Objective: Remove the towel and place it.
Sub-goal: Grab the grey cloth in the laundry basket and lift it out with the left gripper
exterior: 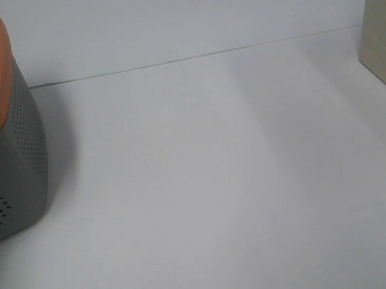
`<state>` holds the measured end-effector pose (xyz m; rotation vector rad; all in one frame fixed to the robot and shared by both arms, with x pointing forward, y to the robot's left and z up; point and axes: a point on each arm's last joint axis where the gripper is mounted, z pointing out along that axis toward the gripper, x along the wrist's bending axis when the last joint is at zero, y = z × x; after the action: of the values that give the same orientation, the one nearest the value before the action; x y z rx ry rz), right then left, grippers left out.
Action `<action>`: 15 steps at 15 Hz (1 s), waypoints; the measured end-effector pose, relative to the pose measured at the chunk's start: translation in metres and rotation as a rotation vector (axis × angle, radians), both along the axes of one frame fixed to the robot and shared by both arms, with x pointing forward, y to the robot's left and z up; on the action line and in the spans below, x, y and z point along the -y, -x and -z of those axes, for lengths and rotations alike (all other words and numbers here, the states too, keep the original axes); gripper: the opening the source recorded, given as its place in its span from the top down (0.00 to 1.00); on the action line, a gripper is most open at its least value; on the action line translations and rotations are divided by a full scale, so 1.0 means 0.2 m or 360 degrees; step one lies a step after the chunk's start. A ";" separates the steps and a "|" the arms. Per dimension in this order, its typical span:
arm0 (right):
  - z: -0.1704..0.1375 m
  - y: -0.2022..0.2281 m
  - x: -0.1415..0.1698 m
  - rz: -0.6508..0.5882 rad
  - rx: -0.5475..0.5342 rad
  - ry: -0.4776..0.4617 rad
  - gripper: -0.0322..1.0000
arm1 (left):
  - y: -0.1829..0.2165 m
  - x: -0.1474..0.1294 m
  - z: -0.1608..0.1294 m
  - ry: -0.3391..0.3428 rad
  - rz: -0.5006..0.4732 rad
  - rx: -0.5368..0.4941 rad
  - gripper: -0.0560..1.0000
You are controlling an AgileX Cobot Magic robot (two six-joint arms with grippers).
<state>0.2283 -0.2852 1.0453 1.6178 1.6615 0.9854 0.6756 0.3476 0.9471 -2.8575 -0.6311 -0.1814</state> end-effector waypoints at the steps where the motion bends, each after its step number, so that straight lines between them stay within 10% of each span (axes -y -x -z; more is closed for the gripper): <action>1: 0.00 0.00 0.00 0.0000 0.0000 0.0000 0.15 | 0.00 0.00 0.00 -0.0001 0.0007 -0.0021 0.61; 15: 0.00 0.00 0.00 0.0000 0.0000 0.0000 0.15 | 0.03 0.01 -0.03 0.0031 -0.0205 -0.0084 0.95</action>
<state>0.2283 -0.2852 1.0453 1.6178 1.6615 0.9854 0.6690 0.3464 0.9523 -2.8176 -0.8073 -0.0797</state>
